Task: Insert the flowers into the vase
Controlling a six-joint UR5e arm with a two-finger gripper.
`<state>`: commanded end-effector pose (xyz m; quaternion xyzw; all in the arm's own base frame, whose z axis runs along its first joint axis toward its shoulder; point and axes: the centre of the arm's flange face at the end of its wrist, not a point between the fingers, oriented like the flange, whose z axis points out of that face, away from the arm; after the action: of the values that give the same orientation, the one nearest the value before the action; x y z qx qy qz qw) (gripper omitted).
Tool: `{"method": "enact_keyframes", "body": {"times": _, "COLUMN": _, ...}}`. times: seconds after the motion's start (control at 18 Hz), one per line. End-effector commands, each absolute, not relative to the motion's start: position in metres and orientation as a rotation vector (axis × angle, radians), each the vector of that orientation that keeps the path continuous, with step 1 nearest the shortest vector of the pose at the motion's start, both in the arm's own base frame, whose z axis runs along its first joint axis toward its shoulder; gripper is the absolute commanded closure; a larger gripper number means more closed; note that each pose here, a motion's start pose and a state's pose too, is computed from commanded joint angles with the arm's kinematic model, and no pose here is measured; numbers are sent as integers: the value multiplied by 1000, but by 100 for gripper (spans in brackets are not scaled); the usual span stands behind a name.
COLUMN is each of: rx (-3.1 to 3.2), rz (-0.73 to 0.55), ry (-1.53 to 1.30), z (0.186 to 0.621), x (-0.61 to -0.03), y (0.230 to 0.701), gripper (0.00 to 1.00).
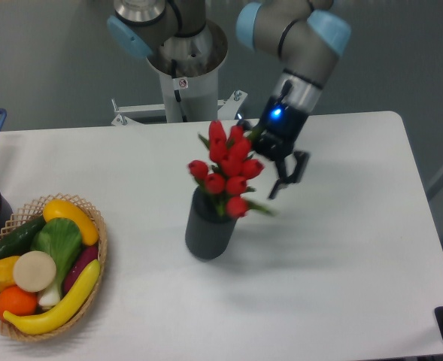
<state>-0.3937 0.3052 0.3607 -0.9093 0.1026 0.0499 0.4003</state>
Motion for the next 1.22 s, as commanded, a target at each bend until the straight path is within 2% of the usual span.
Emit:
{"method": "enact_keyframes", "body": {"times": 0.44, "rx": -2296, "rz": 76, "ry": 131, "z": 367, "x": -382, "y": 305, "gripper": 0}}
{"method": "enact_keyframes", "body": {"times": 0.72, "rx": -2292, "rz": 62, "ry": 151, "z": 365, "x": -376, "y": 312, "gripper": 0}}
{"method": "enact_keyframes", "body": {"times": 1.06, "rx": -2260, "rz": 110, "ry": 207, "z": 368, "x": -381, "y": 324, "gripper": 0}}
{"method": "enact_keyframes", "body": {"times": 1.22, "rx": -2193, "rz": 108, "ry": 256, "z": 388, "x": -372, "y": 343, "gripper": 0}}
